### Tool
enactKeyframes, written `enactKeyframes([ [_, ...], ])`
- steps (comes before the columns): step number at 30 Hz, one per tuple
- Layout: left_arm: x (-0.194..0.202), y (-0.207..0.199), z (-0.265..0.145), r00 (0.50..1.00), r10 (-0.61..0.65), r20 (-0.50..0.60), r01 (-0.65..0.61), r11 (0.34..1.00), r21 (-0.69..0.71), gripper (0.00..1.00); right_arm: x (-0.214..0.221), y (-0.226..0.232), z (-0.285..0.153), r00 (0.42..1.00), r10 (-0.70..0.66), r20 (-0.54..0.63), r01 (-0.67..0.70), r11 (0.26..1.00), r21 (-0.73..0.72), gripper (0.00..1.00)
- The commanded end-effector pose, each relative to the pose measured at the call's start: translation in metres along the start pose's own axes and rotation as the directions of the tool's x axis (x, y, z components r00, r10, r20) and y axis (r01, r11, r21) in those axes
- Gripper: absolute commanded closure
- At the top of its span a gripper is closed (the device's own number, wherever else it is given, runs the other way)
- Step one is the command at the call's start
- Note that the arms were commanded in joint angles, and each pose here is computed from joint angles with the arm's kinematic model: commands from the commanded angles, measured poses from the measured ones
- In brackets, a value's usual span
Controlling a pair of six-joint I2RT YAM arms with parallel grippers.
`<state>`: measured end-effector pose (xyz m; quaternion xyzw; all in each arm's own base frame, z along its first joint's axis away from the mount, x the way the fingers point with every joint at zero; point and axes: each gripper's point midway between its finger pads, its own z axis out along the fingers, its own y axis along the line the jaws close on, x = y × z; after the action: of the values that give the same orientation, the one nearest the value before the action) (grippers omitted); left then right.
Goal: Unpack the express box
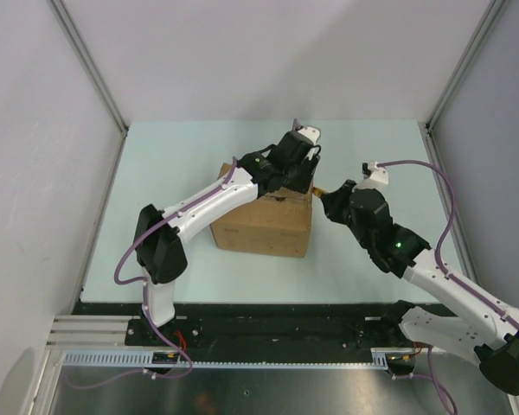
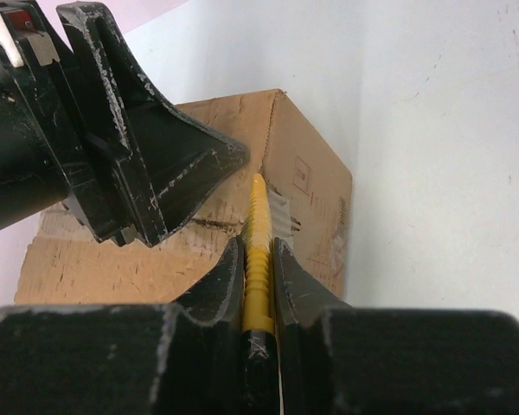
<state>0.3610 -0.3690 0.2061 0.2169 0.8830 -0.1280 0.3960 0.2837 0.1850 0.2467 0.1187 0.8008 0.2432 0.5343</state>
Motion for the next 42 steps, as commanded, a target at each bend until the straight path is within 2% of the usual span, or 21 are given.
enactKeyframes([
  [1,0.023,0.001,0.007,0.997,-0.005,-0.074,0.005,1.000,-0.003,0.43,0.001,0.006,-0.007,1.000,0.015,-0.008,-0.015,1.000,0.013,1.00],
  [17,0.063,0.008,0.020,0.980,-0.062,-0.190,0.051,0.997,-0.063,0.41,0.048,0.008,-0.036,0.990,-0.022,-0.142,0.027,0.999,0.031,1.00],
  [30,0.078,0.011,0.025,0.969,-0.055,-0.241,0.037,0.996,-0.077,0.42,0.063,-0.005,-0.054,0.986,-0.047,-0.161,0.058,0.996,0.065,1.00],
  [35,0.078,0.011,0.025,0.969,-0.050,-0.241,0.033,0.997,-0.074,0.42,0.064,0.008,-0.060,0.983,-0.050,-0.179,0.047,0.999,-0.024,1.00],
  [39,0.079,0.009,0.025,0.968,-0.053,-0.244,0.037,0.997,-0.071,0.42,0.076,0.022,-0.065,0.966,-0.062,-0.249,0.034,0.993,-0.114,1.00],
  [42,0.080,0.010,0.027,0.968,-0.054,-0.245,0.038,0.997,-0.072,0.42,0.083,0.019,-0.066,0.956,-0.070,-0.286,0.041,0.994,-0.106,1.00],
])
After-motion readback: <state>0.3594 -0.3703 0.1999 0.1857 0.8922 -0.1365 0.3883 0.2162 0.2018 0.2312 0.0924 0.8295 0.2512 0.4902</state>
